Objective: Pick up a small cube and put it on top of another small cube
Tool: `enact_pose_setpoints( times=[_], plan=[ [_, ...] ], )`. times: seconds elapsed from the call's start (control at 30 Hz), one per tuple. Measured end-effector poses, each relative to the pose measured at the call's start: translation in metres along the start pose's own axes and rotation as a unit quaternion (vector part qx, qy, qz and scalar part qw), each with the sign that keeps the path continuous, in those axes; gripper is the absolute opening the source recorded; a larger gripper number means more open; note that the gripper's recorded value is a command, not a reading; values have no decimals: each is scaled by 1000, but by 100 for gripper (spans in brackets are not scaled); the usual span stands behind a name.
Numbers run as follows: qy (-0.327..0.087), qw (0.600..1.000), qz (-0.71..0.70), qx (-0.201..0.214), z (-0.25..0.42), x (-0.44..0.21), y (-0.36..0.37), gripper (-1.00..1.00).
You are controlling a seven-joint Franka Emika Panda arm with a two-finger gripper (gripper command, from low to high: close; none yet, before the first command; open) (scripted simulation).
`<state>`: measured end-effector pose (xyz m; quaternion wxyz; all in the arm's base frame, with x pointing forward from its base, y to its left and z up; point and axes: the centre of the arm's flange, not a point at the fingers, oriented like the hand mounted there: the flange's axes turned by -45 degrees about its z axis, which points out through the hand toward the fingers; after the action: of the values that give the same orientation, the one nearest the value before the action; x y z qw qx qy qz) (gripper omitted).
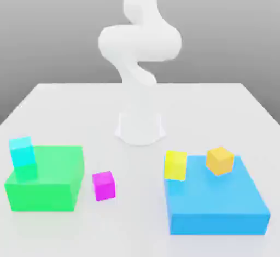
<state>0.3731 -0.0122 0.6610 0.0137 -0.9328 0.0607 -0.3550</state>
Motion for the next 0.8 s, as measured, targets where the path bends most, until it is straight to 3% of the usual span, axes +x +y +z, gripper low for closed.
enact_pose_setpoints(
  times=[0.3, 0.43, 0.57, 0.63, 0.8],
  plan=[
    [-143, 959, 234, -75, 195, -113, 65, 0],
    [-201, 910, 340, -123, 255, -195, 93, 0],
    [-257, 835, 449, -187, 293, -300, 118, 0],
    [-275, 803, 485, -210, 302, -340, 123, 0],
    [-280, 792, 497, -216, 329, -373, 127, 0]
  ],
)
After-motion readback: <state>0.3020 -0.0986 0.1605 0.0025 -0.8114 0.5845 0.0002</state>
